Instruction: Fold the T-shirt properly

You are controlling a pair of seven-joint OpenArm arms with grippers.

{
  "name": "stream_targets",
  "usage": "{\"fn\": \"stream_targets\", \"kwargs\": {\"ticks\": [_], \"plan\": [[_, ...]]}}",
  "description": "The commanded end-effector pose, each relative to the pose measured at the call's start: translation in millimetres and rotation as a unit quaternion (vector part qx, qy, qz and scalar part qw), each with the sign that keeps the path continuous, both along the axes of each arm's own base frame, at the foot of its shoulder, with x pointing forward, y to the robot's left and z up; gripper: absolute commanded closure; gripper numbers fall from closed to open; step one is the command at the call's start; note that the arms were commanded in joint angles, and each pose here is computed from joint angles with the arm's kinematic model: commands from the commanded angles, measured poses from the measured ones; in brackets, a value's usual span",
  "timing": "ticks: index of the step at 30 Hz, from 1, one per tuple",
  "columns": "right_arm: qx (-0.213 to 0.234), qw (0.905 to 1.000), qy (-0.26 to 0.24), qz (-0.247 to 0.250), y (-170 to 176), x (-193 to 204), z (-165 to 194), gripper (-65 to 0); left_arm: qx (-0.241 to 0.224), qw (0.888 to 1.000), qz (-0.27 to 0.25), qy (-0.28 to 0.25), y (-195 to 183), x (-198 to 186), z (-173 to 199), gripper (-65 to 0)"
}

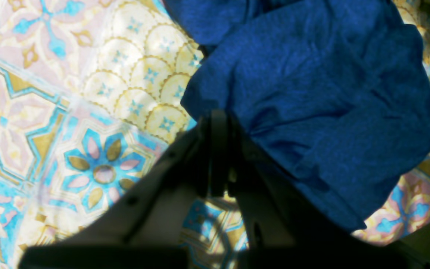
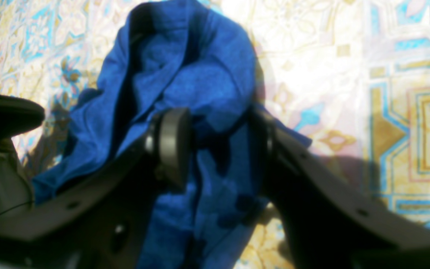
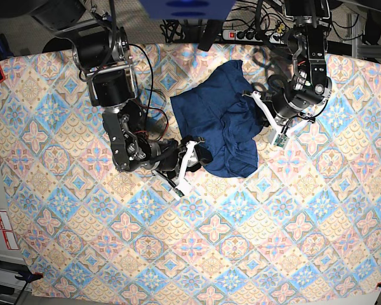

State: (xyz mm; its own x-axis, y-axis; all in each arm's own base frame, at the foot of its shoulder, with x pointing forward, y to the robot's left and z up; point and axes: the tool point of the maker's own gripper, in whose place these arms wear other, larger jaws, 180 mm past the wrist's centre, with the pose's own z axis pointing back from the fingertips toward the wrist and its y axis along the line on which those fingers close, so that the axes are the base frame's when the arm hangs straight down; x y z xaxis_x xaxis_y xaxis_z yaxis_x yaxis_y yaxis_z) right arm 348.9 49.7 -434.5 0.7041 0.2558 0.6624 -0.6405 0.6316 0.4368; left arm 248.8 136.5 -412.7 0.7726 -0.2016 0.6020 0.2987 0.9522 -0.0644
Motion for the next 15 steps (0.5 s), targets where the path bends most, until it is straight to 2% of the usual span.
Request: {"fn": "stream_targets", "kwargs": {"ticks": [1, 6, 15], "plan": [[0.020, 0.9995, -0.026, -0.003, 6, 16, 19, -24.9, -0.005, 1.000, -0.003, -0.024, -2, 9, 11, 0.0], [0.018, 0.9996, -0.024, -0.002, 5, 15, 18, -24.9, -0.005, 1.000, -0.004, -0.023, -2, 9, 11, 0.0], [0.016, 0.9998, 0.012, -0.007, 3, 1, -4, -24.0, -0.005, 1.000, -0.004, -0.026, -3, 10, 12, 0.0]]}}
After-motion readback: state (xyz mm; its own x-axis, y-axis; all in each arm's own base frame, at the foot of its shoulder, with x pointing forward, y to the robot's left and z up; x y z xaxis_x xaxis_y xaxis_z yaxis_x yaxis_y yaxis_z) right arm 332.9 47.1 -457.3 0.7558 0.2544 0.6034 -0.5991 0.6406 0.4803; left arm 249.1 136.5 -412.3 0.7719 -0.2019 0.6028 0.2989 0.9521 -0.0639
